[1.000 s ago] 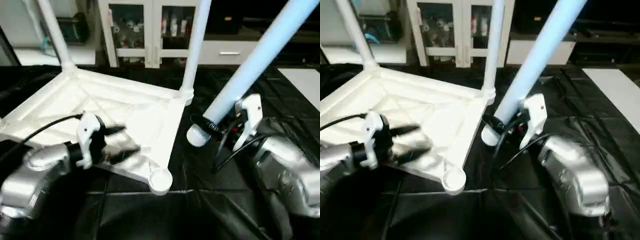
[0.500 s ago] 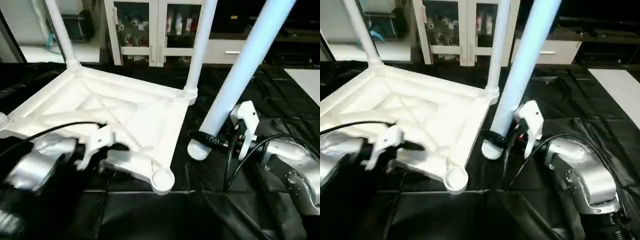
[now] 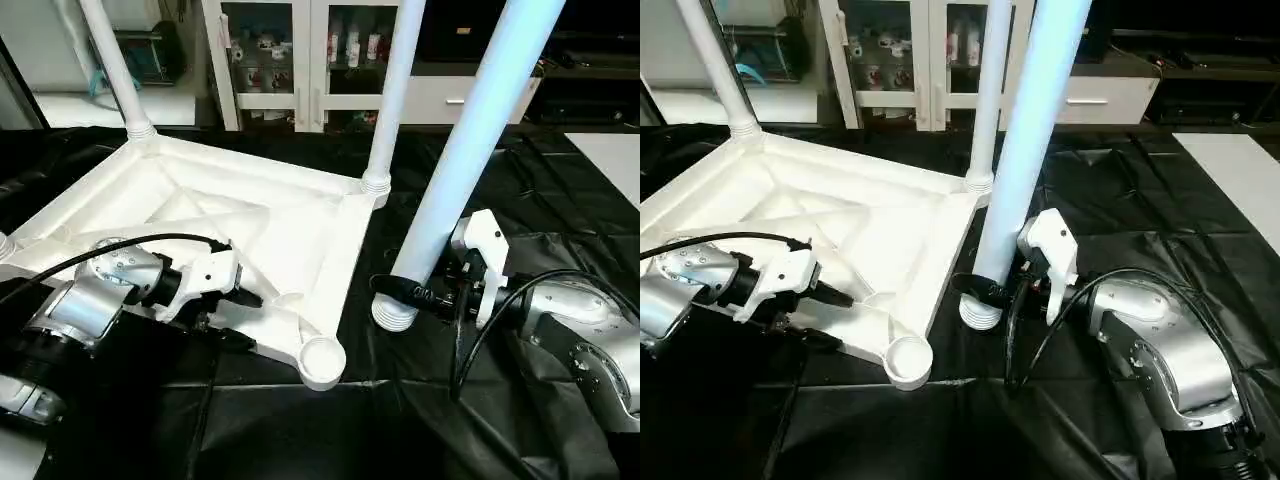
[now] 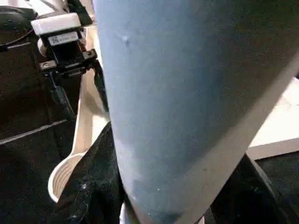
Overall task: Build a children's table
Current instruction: Pick table leg
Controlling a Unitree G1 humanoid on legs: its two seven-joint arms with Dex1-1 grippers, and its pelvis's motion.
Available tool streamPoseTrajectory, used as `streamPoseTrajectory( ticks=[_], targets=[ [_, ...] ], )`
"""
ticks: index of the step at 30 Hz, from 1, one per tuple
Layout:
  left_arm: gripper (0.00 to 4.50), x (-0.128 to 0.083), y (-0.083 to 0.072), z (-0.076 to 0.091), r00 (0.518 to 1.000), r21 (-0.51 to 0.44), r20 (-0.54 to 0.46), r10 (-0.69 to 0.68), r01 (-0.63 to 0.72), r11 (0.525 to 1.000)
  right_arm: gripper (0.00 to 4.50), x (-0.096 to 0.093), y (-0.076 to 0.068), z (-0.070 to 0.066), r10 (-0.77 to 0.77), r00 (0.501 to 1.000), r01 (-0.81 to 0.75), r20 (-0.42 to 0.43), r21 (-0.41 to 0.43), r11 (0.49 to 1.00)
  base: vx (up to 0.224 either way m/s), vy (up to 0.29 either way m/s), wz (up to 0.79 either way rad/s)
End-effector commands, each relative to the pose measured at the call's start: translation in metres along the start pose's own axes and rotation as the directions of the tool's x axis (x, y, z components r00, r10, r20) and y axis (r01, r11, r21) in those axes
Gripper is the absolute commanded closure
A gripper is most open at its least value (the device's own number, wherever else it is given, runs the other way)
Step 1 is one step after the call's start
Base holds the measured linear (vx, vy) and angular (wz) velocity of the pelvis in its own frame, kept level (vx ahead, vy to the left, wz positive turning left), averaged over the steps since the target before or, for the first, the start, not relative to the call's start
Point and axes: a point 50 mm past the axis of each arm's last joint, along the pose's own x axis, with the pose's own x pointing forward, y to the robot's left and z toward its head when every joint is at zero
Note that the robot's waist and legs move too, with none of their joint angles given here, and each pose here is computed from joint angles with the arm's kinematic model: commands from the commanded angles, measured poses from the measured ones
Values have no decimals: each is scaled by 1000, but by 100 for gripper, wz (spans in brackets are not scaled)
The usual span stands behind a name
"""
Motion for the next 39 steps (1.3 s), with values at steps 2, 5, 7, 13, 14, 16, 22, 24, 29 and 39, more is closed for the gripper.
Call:
streamPoseTrajectory(
  ticks=[2, 5, 7, 13, 14, 16, 22, 24, 29, 39],
  targets=[
    [210, 2, -2, -4, 999, 10, -34, -35, 35, 999, 264, 1, 0, 9, 17, 1000, -17, 10, -51, 999, 0, 0, 0],
    [231, 5, -5, -5, 997, 4, -38, -70, 71, 998, 264, 2, 5, 8, 54, 999, -54, 2, -42, 998, 0, 0, 0],
    [254, 7, -5, -5, 996, 6, -41, -79, 79, 997, 264, 3, 7, 7, 65, 998, -65, -3, -42, 997, 0, 0, 0],
    [301, 10, -3, -6, 996, 30, -53, -65, 67, 997, 264, 5, 7, 7, 62, 998, -61, 3, -43, 997, 0, 0, 0],
    [310, 11, -3, -6, 996, 33, -54, -66, 68, 997, 264, 5, 7, 7, 61, 998, -61, 4, -43, 997, 0, 0, 0],
    [331, 12, -3, -6, 996, 34, -53, -69, 71, 997, 264, 5, 7, 6, 61, 998, -61, 3, -44, 997, 0, 0, 0],
    [380, 16, 1, -9, 995, 4, -92, -29, 30, 1000, 264, 7, 5, 7, 40, 999, -39, 13, -51, 998, 0, 0, 0],
    [409, 18, 1, -11, 997, -58, -80, -10, 5, 998, 264, 8, 2, 8, 11, 1000, -10, 21, -52, 999, 0, 0, 0],
    [425, 26, -3, -14, 996, -193, -66, 56, -68, 979, 264, 10, -5, 7, -69, 997, 70, 38, -31, 997, 0, 0, 0],
    [449, 55, -17, 16, 979, -231, 80, 186, -163, 959, 264, 14, -29, 9, -296, 954, 293, 55, 54, 954, 0, 0, 0]
  ],
)
